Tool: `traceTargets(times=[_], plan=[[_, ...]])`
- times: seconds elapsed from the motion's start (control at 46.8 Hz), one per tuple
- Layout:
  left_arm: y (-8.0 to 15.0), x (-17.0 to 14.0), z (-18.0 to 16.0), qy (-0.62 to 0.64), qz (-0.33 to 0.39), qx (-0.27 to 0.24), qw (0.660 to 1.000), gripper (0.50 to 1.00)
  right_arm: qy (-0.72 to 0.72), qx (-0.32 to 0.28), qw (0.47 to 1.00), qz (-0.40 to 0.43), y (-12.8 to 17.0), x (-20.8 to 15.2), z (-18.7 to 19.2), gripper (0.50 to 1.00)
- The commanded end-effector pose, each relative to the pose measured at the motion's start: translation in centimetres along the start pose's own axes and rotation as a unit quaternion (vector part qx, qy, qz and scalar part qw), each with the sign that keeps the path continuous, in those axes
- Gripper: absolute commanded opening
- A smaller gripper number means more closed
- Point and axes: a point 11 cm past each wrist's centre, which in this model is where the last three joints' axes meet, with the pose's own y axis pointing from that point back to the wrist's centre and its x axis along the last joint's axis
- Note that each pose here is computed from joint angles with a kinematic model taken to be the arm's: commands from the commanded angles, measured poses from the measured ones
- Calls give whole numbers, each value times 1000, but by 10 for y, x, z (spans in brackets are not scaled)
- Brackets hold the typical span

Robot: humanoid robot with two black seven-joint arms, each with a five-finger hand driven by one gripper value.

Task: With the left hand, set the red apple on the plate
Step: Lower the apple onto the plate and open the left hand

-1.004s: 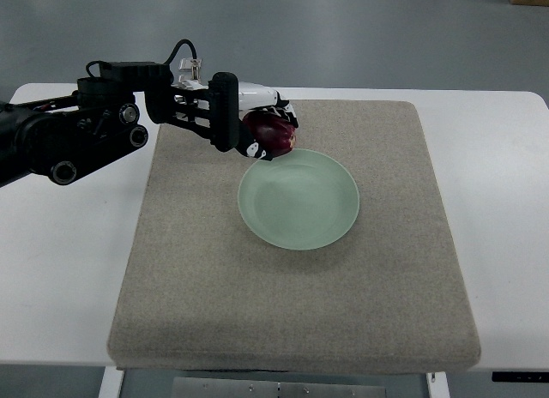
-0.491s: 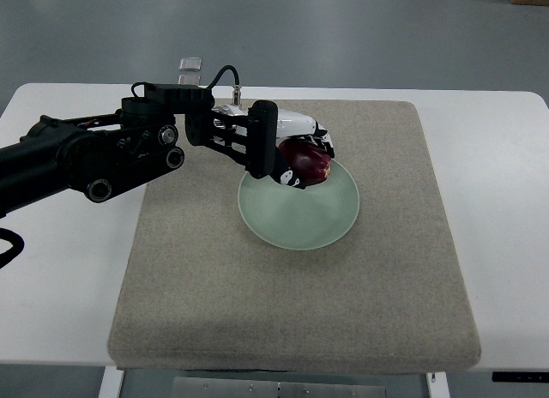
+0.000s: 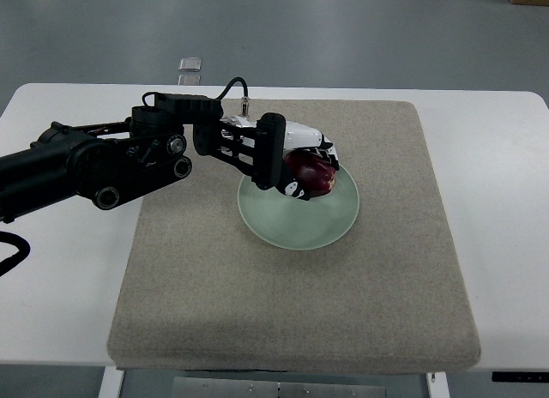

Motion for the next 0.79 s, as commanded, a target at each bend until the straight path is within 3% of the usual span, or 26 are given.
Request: traceTargets(times=[0.0,0.064,0.128,0.449,0.769], plan=[[0,-2,-1,3,-1,1,1000,874,0,0,1000,0,0,0,0,964],[0,-2,-2,4,-1,1,1000,893,0,0,1000,-1,0,0,0,964],[0,-6,-4,9,-2,3,1000,968,0,0,1000,-1,0,0,0,964],[2,-2,-19,21,9,23,999,994,0,0,1000,0,0,0,0,964],[20,17,-75,60,45,104,992,996,-1,0,1000,0,0,0,0,964]])
